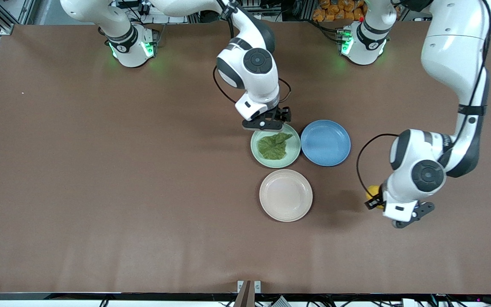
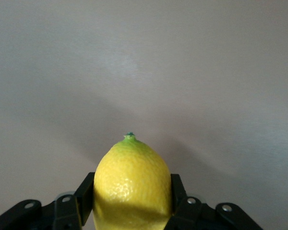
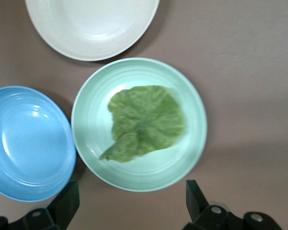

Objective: Pick lemon and lettuce from plates
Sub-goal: 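Lower the lemon onto the table while the right gripper grasps the lettuce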

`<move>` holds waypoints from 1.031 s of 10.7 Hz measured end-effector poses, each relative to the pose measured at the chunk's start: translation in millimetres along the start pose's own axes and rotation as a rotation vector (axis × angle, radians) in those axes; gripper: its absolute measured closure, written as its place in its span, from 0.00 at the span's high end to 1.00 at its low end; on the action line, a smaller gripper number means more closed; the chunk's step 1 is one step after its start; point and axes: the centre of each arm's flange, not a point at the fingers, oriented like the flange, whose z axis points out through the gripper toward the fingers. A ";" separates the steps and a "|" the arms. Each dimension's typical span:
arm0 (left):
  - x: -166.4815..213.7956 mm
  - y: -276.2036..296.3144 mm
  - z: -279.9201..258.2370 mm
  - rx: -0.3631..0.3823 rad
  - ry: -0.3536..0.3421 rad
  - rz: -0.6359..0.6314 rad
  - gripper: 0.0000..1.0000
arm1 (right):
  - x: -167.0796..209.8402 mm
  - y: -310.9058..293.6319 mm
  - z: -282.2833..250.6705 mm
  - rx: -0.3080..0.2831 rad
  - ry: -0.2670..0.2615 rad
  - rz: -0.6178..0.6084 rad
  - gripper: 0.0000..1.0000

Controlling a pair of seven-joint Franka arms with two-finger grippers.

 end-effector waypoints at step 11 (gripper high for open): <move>14.1 -49.9 38.3 0.029 -0.069 0.117 0.99 | -14.4 -21.1 106.8 -0.070 0.075 -0.037 0.88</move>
